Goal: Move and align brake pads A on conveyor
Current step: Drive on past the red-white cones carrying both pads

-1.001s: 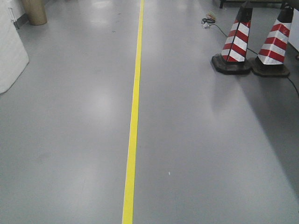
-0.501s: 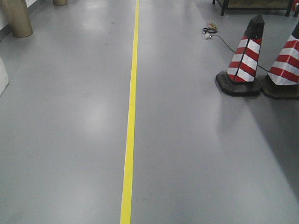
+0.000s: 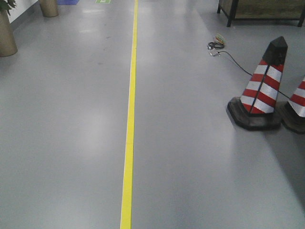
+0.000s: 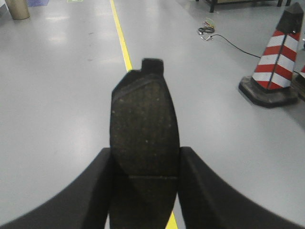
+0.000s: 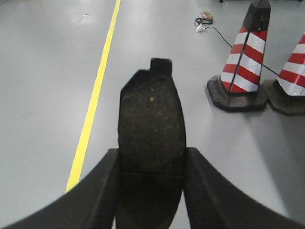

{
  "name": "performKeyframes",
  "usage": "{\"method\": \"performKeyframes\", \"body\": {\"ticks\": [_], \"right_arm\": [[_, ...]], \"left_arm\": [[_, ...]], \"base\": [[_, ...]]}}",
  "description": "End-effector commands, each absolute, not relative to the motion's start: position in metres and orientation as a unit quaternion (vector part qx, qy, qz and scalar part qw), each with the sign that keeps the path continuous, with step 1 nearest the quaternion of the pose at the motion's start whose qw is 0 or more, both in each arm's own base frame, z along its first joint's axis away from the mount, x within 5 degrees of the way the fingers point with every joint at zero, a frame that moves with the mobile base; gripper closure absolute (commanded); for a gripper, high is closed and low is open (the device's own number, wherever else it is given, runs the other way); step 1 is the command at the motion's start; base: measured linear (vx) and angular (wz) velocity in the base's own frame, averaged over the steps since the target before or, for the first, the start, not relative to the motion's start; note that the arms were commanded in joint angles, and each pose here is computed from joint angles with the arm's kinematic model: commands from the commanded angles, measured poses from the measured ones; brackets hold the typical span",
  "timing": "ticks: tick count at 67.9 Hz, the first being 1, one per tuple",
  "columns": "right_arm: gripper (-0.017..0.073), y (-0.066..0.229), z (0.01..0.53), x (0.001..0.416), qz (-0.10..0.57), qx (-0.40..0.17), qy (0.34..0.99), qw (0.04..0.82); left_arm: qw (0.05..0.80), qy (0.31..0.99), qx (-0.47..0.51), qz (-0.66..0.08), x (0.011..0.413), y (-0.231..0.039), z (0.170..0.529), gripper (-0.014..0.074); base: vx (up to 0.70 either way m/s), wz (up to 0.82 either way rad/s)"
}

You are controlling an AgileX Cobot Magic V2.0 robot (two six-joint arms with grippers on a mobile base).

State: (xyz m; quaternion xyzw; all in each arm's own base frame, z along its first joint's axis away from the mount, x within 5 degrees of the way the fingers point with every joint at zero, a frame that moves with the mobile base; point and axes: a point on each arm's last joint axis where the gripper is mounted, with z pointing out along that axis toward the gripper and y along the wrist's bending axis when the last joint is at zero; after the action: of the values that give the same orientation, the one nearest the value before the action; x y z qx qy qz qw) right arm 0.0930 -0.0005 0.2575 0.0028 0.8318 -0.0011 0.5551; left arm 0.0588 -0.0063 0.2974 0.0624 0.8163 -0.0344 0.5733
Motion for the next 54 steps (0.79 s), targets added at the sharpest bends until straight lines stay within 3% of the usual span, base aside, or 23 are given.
{"method": "performKeyframes", "body": {"ticks": [1, 54], "right_arm": [[0.0564, -0.0011, 0.2762, 0.0963, -0.006, 0.001, 0.796, 0.605], [0.0564, -0.0011, 0.2758, 0.0967, -0.006, 0.001, 0.798, 0.603]], "left_arm": [[0.619, 0.782, 0.066, -0.040, 0.0602, -0.0073, 0.3142, 0.0599], [0.618, 0.782, 0.066, -0.040, 0.0604, -0.0074, 0.3142, 0.0599]], "base": [[0.82, 0.01], [0.73, -0.03]]}}
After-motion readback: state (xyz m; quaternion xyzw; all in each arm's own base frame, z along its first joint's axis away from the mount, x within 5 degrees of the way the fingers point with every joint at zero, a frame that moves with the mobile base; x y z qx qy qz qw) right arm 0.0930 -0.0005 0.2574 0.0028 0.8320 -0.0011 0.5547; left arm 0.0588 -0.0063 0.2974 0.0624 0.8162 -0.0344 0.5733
